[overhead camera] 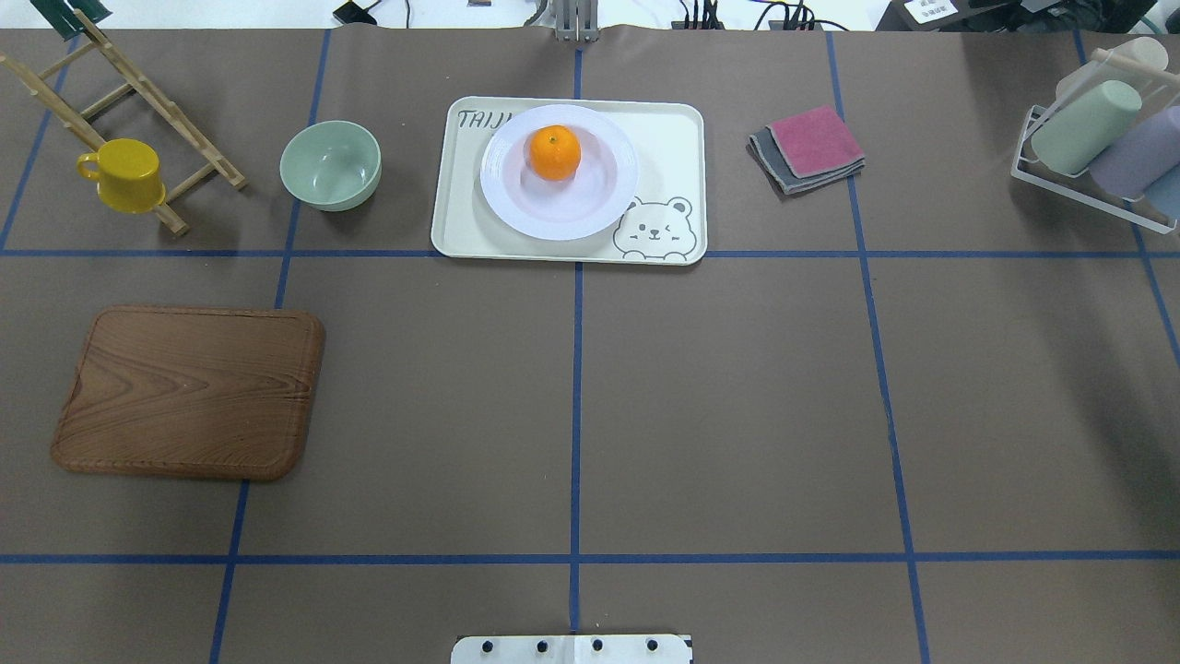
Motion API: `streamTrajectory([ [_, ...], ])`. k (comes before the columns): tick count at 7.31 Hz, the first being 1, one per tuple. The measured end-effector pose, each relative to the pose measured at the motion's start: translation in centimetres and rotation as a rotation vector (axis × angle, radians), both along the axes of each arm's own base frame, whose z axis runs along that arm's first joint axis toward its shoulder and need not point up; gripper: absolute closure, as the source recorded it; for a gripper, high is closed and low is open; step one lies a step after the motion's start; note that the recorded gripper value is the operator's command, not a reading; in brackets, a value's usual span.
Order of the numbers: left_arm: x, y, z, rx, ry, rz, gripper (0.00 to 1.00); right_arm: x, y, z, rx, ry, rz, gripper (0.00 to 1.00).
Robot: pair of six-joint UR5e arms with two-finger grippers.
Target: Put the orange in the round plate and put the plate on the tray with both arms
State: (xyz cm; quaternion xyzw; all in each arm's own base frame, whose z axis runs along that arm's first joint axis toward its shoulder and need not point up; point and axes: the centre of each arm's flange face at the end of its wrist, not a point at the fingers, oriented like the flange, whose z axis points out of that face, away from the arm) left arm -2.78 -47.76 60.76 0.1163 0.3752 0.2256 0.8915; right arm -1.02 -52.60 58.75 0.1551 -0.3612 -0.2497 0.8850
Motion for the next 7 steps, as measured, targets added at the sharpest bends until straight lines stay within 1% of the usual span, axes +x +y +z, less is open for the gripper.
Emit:
streamTrajectory([
  [1,-0.3,0.2,0.7,-0.02,0.001,-0.012,0.01,0.4,1.0,0.0,-0.026,-0.002,0.003,0.0],
  [3,-0.3,-0.1,0.5,-0.023,0.004,-0.022,0.01,1.2,2.3,1.0,-0.066,0.002,0.01,0.0],
  [4,-0.3,-0.1,0.1,-0.021,0.007,-0.027,0.01,1.8,2.7,1.8,-0.074,0.015,0.01,0.0],
  [6,-0.3,-0.2,-0.3,-0.019,0.009,-0.032,0.01,2.4,3.5,4.5,-0.08,0.073,-0.023,0.0],
  [7,-0.3,-0.2,-0.4,-0.017,0.009,-0.033,0.01,2.5,3.9,5.4,-0.089,0.088,-0.034,0.0],
])
